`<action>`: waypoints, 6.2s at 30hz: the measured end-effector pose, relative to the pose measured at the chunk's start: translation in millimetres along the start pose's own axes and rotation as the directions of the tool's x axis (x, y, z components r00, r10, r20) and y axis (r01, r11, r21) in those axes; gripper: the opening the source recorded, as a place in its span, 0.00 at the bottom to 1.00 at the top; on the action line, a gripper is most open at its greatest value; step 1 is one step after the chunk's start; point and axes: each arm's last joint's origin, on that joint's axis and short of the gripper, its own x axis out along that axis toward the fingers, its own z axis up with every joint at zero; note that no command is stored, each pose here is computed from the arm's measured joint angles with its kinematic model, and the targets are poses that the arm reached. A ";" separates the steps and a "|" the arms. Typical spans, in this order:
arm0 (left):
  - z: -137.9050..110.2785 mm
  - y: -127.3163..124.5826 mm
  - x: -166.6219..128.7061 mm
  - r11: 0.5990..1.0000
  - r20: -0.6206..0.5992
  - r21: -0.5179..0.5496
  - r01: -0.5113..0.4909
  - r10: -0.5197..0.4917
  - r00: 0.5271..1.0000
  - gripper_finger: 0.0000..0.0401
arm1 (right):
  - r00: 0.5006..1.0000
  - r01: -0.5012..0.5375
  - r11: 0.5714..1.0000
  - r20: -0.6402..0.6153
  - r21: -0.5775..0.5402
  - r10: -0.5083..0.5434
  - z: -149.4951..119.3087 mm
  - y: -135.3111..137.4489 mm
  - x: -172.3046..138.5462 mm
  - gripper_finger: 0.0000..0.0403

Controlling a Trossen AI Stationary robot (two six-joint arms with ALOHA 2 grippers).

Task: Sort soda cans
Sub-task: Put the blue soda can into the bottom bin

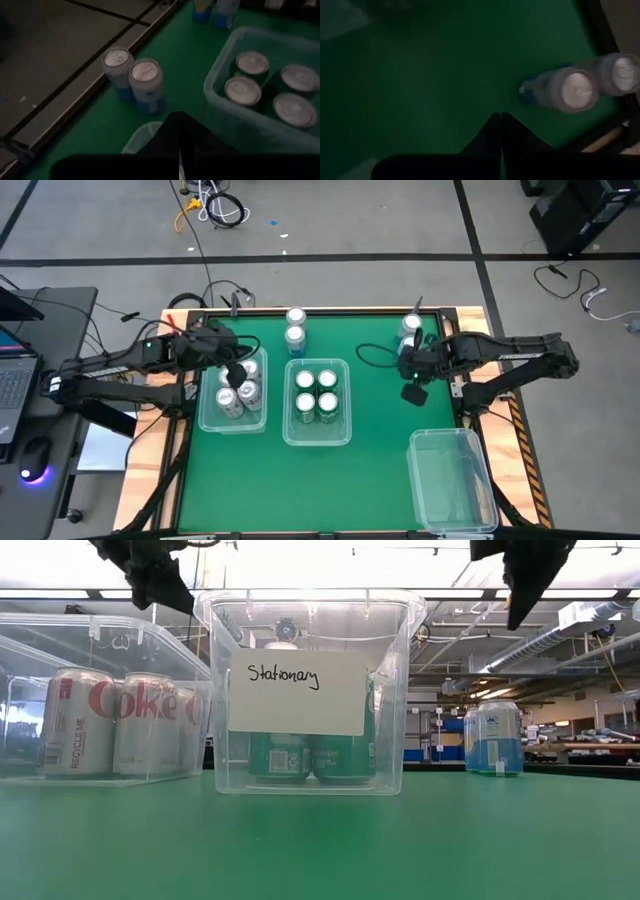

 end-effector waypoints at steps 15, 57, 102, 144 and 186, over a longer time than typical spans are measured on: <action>-24.1 -8.6 41.0 0.806 0.195 0.210 0.553 -0.589 0.784 0.00 | 0.998 0.023 0.985 0.061 0.173 -0.034 27.4 -56.8 15.1 0.28; -43.8 -10.5 56.1 0.795 0.327 0.244 0.556 -0.607 0.724 0.00 | 0.972 0.155 0.915 -0.223 0.372 -0.074 30.1 -109.7 130.0 0.71; -43.8 -10.6 56.0 0.794 0.326 0.237 0.559 -0.607 0.724 0.00 | 0.997 -0.023 0.932 -0.056 0.362 0.046 48.5 -85.1 84.1 0.74; -46.3 -10.5 57.2 0.794 0.301 0.226 0.564 -0.607 0.735 0.00 | 0.983 0.018 0.936 -0.180 0.352 0.048 46.8 -92.9 103.3 0.80; -45.9 -10.6 57.0 0.793 0.304 0.213 0.571 -0.609 0.732 0.00 | 0.945 -0.299 0.902 -0.036 0.311 0.326 29.4 44.2 -81.1 0.70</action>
